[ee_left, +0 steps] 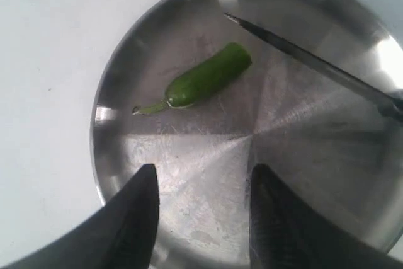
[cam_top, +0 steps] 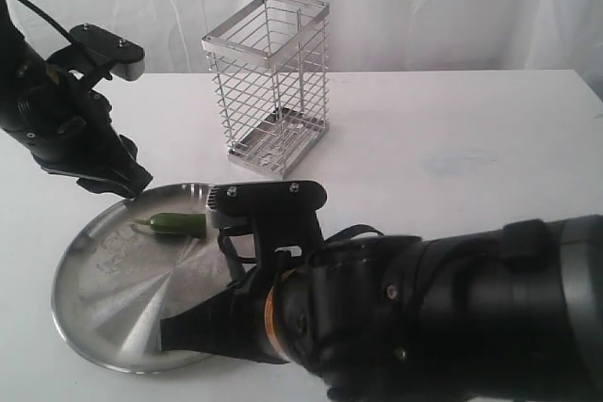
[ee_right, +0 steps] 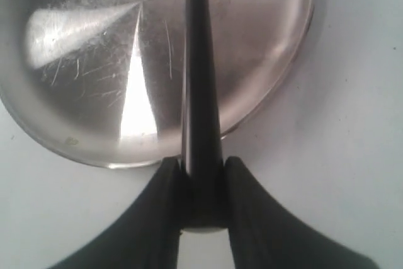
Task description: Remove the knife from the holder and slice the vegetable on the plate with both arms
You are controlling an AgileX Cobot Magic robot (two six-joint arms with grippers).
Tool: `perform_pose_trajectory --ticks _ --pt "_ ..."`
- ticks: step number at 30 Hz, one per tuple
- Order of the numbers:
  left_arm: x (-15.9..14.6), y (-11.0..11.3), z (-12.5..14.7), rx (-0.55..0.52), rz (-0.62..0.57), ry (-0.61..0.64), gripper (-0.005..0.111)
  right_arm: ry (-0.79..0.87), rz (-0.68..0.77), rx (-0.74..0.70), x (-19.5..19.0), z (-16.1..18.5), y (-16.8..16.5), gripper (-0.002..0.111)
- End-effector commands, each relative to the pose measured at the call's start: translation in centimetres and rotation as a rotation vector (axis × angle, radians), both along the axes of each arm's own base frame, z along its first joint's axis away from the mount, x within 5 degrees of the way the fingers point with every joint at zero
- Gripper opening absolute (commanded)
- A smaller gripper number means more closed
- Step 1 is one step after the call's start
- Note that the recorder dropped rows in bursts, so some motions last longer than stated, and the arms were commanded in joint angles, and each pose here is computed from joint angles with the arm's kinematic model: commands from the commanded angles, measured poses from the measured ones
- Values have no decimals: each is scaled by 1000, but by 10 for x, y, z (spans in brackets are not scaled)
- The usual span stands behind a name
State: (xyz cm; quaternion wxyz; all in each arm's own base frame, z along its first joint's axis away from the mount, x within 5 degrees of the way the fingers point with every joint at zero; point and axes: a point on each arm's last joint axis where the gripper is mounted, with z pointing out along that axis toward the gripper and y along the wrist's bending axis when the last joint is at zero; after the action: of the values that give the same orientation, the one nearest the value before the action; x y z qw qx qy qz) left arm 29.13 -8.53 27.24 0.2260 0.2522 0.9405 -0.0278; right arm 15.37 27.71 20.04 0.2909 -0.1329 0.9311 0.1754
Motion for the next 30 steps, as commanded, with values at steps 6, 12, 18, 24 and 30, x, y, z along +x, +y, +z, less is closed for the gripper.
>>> perform_pose_trajectory --ticks 6,12,18,24,30 --pt "0 -3 0 -55 29 -5 50 -52 -37 21 3 -18 14 0" --pt "1 -3 -2 -53 29 2 50 -29 -6 44 3 -24 28 0" --pt "2 -4 -4 -51 29 7 50 -46 -3 44 7 -23 36 0" --pt "2 -4 -4 -51 29 7 50 -64 -73 -1 11 -25 29 0" --pt "3 -4 -3 -54 30 -3 50 -47 -92 13 2 -25 33 0"
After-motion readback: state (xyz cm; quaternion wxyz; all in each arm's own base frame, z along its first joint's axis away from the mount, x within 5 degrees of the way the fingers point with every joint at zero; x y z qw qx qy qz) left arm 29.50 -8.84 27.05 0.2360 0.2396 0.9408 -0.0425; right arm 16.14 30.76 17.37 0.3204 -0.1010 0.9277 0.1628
